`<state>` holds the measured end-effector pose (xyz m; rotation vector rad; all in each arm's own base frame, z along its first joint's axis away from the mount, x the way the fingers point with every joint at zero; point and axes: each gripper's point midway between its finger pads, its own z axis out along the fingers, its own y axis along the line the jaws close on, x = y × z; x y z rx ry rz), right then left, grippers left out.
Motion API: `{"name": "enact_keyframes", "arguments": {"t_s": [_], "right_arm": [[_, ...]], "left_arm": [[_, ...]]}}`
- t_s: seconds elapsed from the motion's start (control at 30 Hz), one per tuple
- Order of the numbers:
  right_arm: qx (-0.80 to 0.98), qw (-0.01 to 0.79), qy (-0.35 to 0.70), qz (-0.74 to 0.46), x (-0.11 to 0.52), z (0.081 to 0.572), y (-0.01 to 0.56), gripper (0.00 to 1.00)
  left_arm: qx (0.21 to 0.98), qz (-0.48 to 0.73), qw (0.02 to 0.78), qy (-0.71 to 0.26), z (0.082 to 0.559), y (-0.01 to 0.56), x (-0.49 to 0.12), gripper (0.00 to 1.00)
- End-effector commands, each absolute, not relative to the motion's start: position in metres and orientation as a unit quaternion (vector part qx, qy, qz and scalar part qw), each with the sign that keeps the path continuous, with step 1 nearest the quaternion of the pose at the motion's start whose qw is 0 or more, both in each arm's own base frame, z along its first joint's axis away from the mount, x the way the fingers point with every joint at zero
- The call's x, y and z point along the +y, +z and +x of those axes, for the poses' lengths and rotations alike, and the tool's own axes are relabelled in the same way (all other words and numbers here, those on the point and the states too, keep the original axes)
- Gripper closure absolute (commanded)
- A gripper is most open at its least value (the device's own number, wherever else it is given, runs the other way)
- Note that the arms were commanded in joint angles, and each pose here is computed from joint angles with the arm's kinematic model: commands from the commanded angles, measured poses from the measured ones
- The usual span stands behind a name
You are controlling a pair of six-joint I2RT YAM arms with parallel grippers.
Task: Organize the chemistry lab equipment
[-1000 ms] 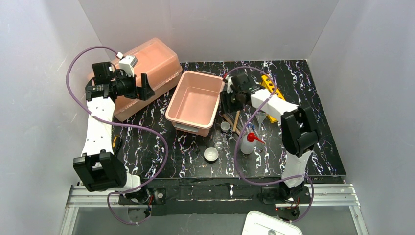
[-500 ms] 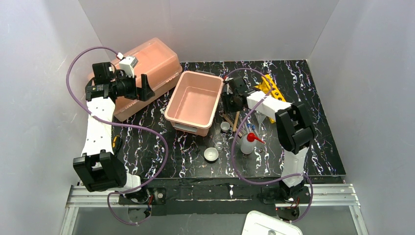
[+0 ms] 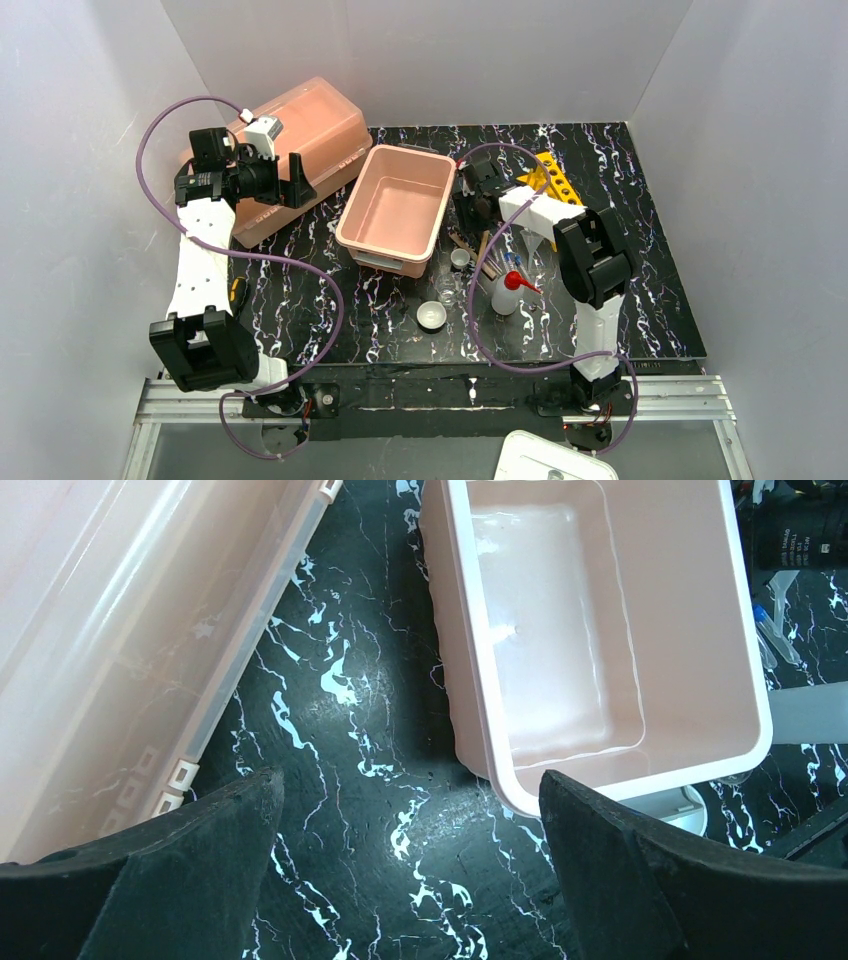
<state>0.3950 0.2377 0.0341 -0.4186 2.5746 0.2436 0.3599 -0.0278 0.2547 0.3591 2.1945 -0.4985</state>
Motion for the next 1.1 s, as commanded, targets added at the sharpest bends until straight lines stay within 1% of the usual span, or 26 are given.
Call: {"name": "enact_keyframes", "arguments": {"t_s": [0.0,0.07,0.17,0.43,0.53,0.6,0.7,0.77,0.8,0.83,0.93,1.0,1.07], "right_arm": [[0.950,0.258,0.088,-0.155,0.241,0.394,0.035,0.49],[0.950,0.258,0.083,-0.156,0.241,0.392,0.032,0.49],[0.951,0.258,0.075,-0.155,0.239,0.392,0.030,0.55],[0.953,0.251,0.068,-0.155,0.243,0.402,0.024,0.56],[0.954,0.252,0.068,-0.150,0.246,0.405,0.026,0.59],[0.955,0.251,0.065,-0.142,0.246,0.407,0.027,0.63],[0.958,0.255,0.059,-0.117,0.244,0.412,0.029,0.75],[0.958,0.257,0.064,-0.108,0.245,0.412,0.031,0.77],[0.958,0.257,0.067,-0.106,0.246,0.411,0.033,0.76],[0.958,0.257,0.067,-0.104,0.245,0.410,0.034,0.68],[0.960,0.256,0.064,-0.096,0.239,0.402,0.033,0.33],[0.960,0.256,0.064,-0.093,0.236,0.395,0.033,0.25],[0.961,0.254,0.068,-0.087,0.234,0.389,0.032,0.24]], "left_arm": [[0.868,0.154,0.425,-0.204,0.355,0.267,-0.031,0.01],[0.868,0.154,0.425,-0.205,0.354,0.267,-0.031,0.01],[0.867,0.154,0.426,-0.206,0.354,0.268,-0.032,0.01],[0.864,0.158,0.433,-0.204,0.354,0.275,-0.032,0.01],[0.862,0.157,0.434,-0.208,0.355,0.277,-0.033,0.01],[0.863,0.156,0.432,-0.212,0.355,0.275,-0.034,0.01],[0.863,0.153,0.431,-0.215,0.355,0.274,-0.034,0.01],[0.863,0.154,0.432,-0.214,0.355,0.275,-0.035,0.01],[0.863,0.154,0.431,-0.214,0.354,0.274,-0.034,0.01],[0.863,0.155,0.431,-0.213,0.353,0.274,-0.035,0.01],[0.864,0.156,0.431,-0.210,0.352,0.272,-0.034,0.01],[0.864,0.158,0.430,-0.211,0.352,0.271,-0.034,0.01],[0.864,0.157,0.429,-0.212,0.351,0.271,-0.035,0.01]]}}
